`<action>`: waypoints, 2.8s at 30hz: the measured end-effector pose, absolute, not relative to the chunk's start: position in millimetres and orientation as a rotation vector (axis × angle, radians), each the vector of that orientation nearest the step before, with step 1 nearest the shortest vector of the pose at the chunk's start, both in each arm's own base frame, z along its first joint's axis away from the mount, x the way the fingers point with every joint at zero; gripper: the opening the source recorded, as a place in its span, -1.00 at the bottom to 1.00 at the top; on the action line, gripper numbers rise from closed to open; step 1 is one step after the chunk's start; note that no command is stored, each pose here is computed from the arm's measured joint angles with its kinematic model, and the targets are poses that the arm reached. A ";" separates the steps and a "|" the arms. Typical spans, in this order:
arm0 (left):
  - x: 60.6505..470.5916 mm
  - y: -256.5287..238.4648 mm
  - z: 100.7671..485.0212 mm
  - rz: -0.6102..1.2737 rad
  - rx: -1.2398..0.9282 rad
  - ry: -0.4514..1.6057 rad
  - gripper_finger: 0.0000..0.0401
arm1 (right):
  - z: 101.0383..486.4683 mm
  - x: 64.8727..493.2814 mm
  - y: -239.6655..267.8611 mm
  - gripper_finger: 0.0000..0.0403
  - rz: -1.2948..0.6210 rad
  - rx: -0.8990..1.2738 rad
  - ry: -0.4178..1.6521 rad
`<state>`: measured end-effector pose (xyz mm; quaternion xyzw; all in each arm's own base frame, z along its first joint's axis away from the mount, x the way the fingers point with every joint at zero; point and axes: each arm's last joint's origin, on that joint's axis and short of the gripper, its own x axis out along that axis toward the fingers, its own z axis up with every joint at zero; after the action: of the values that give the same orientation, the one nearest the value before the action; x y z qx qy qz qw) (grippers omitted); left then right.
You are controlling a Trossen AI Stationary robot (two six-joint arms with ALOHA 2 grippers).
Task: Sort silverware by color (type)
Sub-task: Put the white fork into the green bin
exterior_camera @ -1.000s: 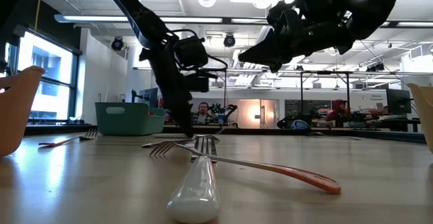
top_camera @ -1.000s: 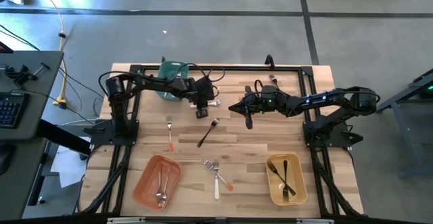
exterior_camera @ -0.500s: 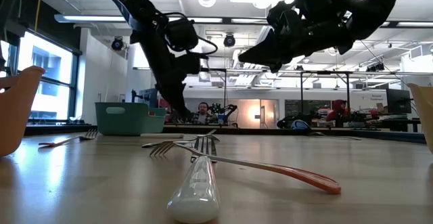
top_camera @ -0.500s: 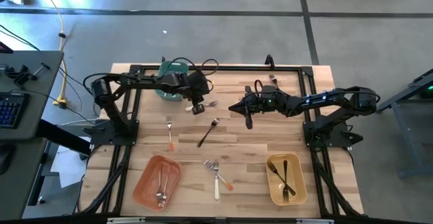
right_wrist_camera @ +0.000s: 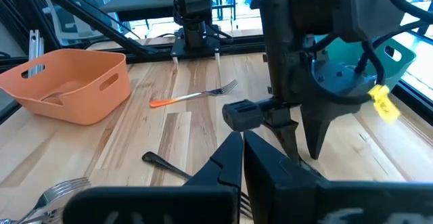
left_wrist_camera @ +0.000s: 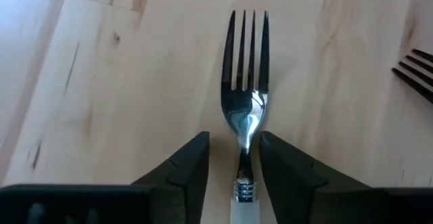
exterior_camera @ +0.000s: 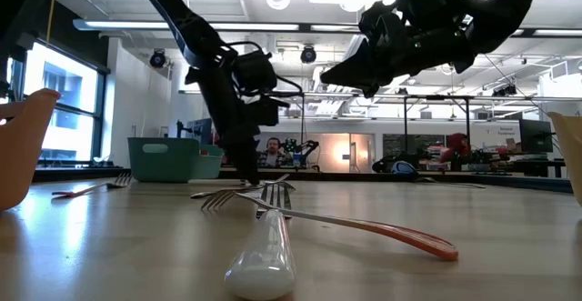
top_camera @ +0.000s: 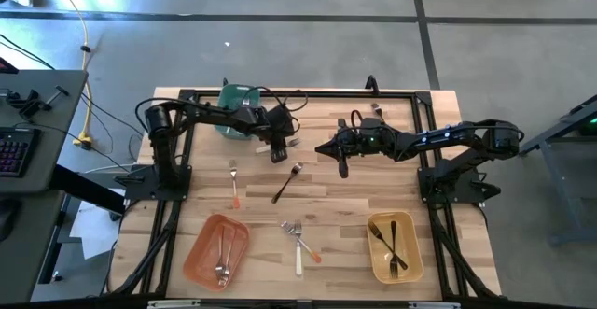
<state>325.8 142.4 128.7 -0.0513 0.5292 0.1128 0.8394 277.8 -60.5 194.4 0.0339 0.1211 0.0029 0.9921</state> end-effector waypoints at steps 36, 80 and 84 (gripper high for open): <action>348.4 160.9 195.6 0.281 -0.085 1.183 -0.99 | 194.0 277.8 -60.5 -1.00 0.006 0.069 0.247; 344.9 200.6 138.8 0.048 0.224 1.363 -0.53 | 192.1 277.3 -60.4 -1.00 0.007 0.062 0.267; 345.7 201.1 133.5 0.019 0.227 1.390 -0.65 | 192.1 277.3 -60.4 -1.00 0.007 0.062 0.267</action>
<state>345.7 201.1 133.5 0.1042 0.6391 0.0086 0.7620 277.3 -60.4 192.1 0.0310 0.1332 0.0037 0.9906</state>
